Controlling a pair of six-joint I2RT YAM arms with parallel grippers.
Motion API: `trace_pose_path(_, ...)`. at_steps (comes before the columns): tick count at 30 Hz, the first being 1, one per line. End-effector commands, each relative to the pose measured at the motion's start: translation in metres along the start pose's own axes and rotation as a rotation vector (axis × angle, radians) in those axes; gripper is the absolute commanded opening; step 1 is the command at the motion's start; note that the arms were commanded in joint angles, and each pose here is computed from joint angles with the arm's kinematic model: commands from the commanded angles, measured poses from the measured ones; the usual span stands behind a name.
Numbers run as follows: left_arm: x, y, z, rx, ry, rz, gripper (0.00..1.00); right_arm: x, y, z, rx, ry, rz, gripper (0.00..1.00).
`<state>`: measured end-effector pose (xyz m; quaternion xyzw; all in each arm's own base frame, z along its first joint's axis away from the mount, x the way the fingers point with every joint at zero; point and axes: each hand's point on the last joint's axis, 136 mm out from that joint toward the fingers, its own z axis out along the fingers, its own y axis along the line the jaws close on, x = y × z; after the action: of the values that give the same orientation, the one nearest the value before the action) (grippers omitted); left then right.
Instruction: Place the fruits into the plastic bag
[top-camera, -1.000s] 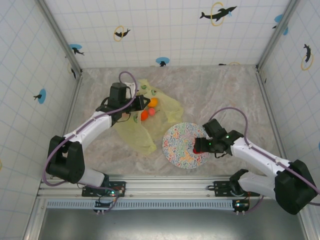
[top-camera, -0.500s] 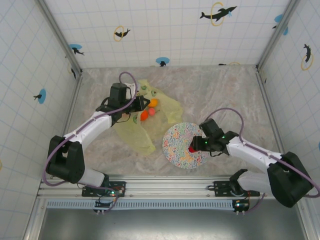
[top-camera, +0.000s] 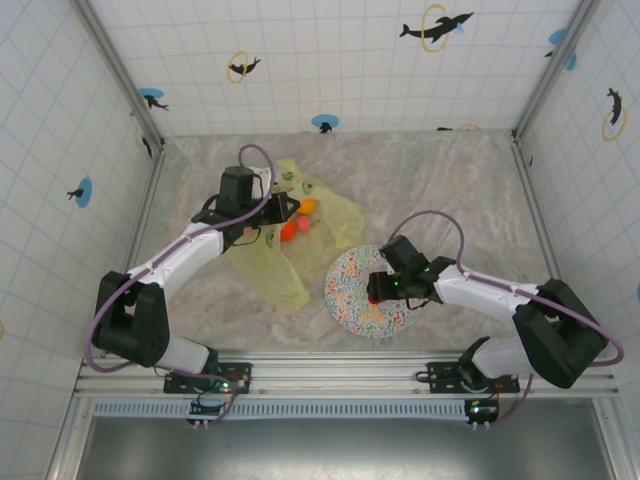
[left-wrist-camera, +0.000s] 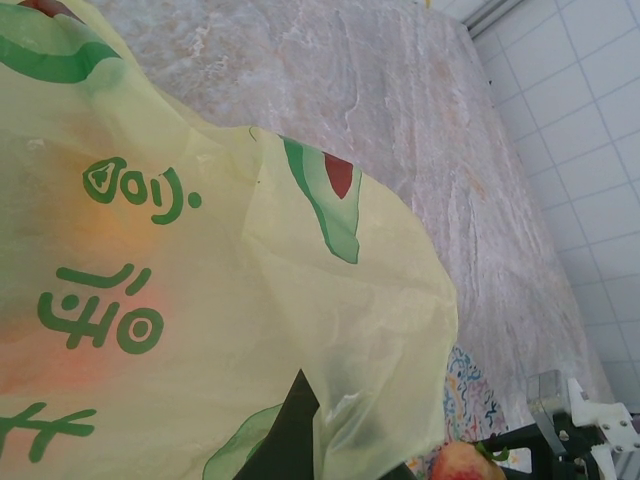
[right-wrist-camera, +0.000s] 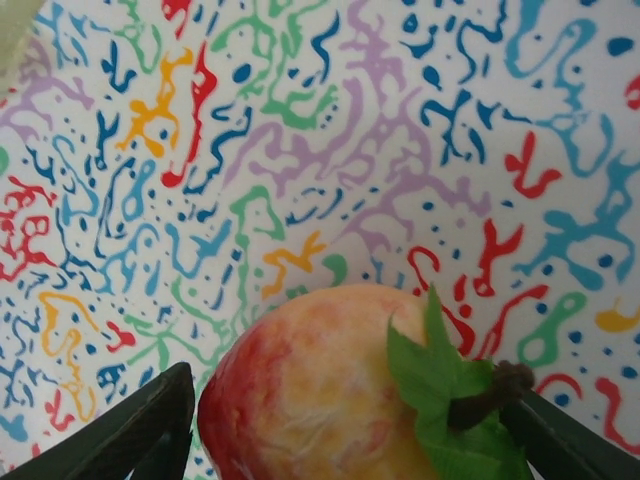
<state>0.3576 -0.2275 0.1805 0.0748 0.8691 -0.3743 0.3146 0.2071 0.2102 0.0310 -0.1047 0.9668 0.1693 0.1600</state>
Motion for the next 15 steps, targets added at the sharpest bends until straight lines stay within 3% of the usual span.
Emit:
trace_pose_path(1,0.003,0.000,0.001,-0.006,0.010,0.026,0.00,-0.017,0.014,0.001,0.004,-0.048,-0.050,0.71)
trace_pose_path(9,0.004,0.001,0.001,-0.009,0.013,0.028,0.00,-0.037,0.035,-0.002,0.009,-0.107,-0.149,0.56)
trace_pose_path(15,0.003,0.001,0.001,-0.008,0.012,0.029,0.00,-0.069,0.084,-0.018,-0.143,-0.234,-0.277,0.54)
